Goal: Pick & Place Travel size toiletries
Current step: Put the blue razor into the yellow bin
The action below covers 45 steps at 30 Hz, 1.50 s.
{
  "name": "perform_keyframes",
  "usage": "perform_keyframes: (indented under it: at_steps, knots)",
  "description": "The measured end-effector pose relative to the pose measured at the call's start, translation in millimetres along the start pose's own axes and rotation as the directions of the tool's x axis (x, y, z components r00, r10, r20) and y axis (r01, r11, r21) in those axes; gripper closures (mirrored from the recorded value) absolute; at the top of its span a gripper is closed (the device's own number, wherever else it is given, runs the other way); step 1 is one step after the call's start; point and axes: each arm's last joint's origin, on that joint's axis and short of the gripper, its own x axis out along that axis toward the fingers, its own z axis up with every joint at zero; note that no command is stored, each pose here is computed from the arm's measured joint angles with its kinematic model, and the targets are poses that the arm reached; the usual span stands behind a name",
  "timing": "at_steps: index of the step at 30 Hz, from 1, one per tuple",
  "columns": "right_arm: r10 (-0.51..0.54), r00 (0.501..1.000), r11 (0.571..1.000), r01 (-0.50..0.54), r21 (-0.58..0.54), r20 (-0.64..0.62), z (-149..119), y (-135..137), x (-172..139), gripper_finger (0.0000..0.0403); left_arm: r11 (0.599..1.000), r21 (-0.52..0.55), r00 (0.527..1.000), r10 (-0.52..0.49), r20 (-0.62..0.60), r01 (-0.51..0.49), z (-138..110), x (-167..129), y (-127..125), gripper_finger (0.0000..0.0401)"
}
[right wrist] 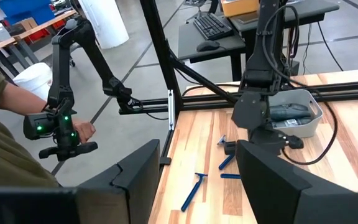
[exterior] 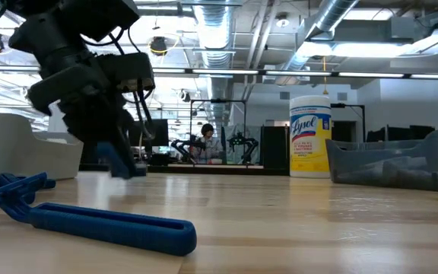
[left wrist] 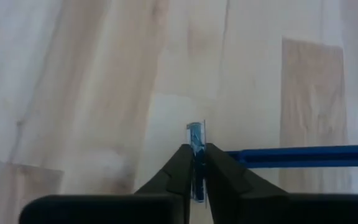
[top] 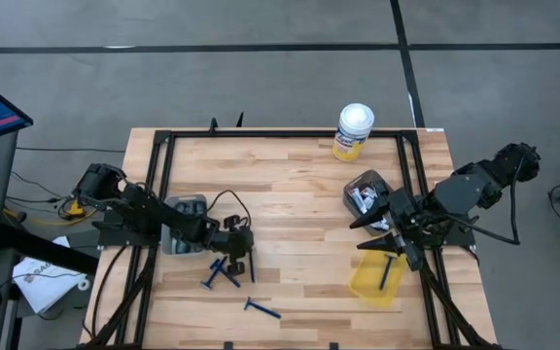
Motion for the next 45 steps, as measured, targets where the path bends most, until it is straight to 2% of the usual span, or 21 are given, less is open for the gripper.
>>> perform_keyframes:
  at_steps: [5,10,15,18,24,28,31,33,35,37,39,40,42,45]
  knots:
    - [-0.001,1.000,1.000,0.001,-0.001,-0.003,-0.3,-0.1,0.0,0.0198,0.999,-0.036,0.999,-0.005,0.053,0.007,9.7,-9.2,6.2,0.0379]
    - [-0.024,1.000,1.000,0.024,0.009,-0.002,-0.7,-0.9,0.0,0.0198,0.996,-0.081,0.988,0.036,0.151,-0.024,21.8,-26.0,14.0,0.0380]
    - [-0.142,0.989,0.988,0.144,0.055,-0.030,-6.0,-6.0,-0.6,0.0198,0.988,-0.138,0.958,0.100,0.270,-0.064,34.2,-46.9,21.8,0.0381]
    - [-0.241,0.969,0.963,0.246,0.107,-0.053,-10.6,-10.4,-1.7,0.0198,0.982,-0.176,0.932,0.121,0.343,-0.063,41.6,-58.7,26.2,0.0381]
    - [-0.391,0.917,0.877,0.399,0.266,-0.084,-21.8,-20.2,12.3,0.0198,0.969,-0.248,0.826,0.132,0.547,0.009,62.8,-84.4,32.8,0.0382]
    - [-0.454,0.879,0.791,0.473,0.388,-0.146,-37.0,-31.6,34.3,0.0198,0.966,-0.252,0.747,0.125,0.653,0.059,73.7,-100.1,35.4,0.0382]
    - [-0.474,0.856,0.731,0.514,0.450,-0.208,-48.0,-42.0,54.6,0.0198,0.966,-0.240,0.678,0.116,0.726,0.092,81.1,-108.6,35.2,0.0382]
    - [-0.467,0.854,0.721,0.517,0.461,-0.229,-52.2,-48.9,70.2,0.0198,0.967,-0.228,0.635,0.108,0.765,0.110,85.2,-112.9,34.5,0.0382]
    - [-0.456,0.860,0.750,0.510,0.421,-0.228,-53.7,-53.1,85.2,0.0198,0.964,-0.220,0.597,0.091,0.797,0.147,88.5,-117.1,33.8,0.0382]
    - [-0.439,0.875,0.817,0.484,0.315,-0.206,-53.0,-53.6,99.5,0.0198,0.959,-0.229,0.588,0.090,0.804,0.167,89.2,-118.1,33.7,0.0382]
    - [-0.420,0.890,0.886,0.445,0.132,-0.178,-52.2,-49.4,111.4,0.0198,0.947,-0.252,0.586,0.089,0.806,0.202,89.4,-118.2,33.7,0.0382]
    - [-0.409,0.898,0.908,0.419,0.030,-0.162,-51.9,-46.1,117.2,0.0198,0.937,-0.264,0.585,0.084,0.807,0.230,89.5,-118.4,33.5,0.0382]
    - [-0.404,0.906,0.910,0.384,-0.160,-0.127,-51.1,-39.8,128.1,0.0200,0.919,-0.271,0.587,0.055,0.808,0.287,89.6,-118.3,32.7,0.0382]
    - [-0.453,0.887,0.839,0.390,-0.380,-0.091,-54.1,-35.2,144.7,0.0206,0.893,-0.291,0.587,0.038,0.808,0.343,89.5,-118.3,32.0,0.0382]
